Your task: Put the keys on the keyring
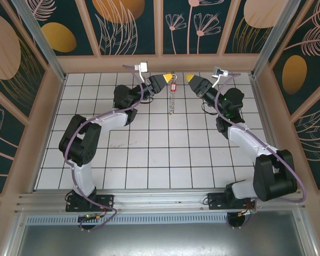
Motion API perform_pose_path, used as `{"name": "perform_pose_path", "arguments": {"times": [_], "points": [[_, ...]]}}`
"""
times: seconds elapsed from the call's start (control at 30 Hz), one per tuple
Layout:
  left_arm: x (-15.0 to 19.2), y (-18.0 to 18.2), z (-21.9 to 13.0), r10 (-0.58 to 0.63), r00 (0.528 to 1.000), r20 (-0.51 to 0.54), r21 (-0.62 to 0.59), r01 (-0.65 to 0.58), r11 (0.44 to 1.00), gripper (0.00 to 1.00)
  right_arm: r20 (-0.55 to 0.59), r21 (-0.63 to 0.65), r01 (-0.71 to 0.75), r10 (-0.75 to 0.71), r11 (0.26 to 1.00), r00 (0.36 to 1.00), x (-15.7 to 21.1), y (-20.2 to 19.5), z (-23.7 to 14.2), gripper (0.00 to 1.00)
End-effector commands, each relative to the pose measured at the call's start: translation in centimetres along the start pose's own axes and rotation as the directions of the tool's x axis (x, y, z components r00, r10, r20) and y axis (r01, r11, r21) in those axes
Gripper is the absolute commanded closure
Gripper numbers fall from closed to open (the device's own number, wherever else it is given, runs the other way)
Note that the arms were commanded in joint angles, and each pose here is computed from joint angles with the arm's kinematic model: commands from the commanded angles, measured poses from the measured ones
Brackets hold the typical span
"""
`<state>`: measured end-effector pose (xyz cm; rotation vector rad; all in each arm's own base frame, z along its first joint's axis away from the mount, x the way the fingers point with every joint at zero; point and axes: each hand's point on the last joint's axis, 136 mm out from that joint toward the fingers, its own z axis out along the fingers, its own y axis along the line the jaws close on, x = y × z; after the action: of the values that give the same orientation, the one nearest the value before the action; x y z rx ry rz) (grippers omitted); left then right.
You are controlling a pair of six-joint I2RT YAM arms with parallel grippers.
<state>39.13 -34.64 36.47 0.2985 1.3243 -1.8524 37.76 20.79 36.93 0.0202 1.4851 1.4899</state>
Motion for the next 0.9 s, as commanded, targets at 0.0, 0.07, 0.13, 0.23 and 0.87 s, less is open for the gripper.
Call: {"name": "perform_pose_path", "arguments": {"times": [0.0, 0.07, 0.13, 0.23, 0.87], "points": [[-0.6, -1.6, 0.2, 0.026, 0.999, 0.036, 0.051, -0.028, 0.998, 1.00, 0.029, -0.087, 0.020, -0.017, 0.996, 0.999, -0.9, 2.5, 1.1, 0.55], [-0.5, -1.5, 0.2, 0.025, 0.999, 0.034, 0.050, -0.027, 0.998, 1.00, 0.022, -0.095, 0.016, -0.014, 0.995, 1.000, -0.7, 2.6, 1.5, 0.56], [-0.5, -1.5, 0.2, 0.025, 0.999, 0.033, 0.051, -0.027, 0.998, 1.00, 0.014, -0.099, 0.013, -0.012, 0.995, 1.000, -0.3, 2.6, 1.8, 0.58], [-0.4, -1.4, 0.2, 0.023, 0.999, 0.031, 0.050, -0.025, 0.998, 1.00, 0.007, -0.107, 0.012, -0.011, 0.994, 1.000, 0.0, 2.7, 2.1, 0.62], [-0.2, -1.2, 0.3, 0.026, 0.999, 0.025, 0.046, -0.027, 0.999, 1.00, -0.030, -0.139, 0.011, -0.015, 0.990, 0.999, 1.4, 3.5, 3.2, 0.63]]}}
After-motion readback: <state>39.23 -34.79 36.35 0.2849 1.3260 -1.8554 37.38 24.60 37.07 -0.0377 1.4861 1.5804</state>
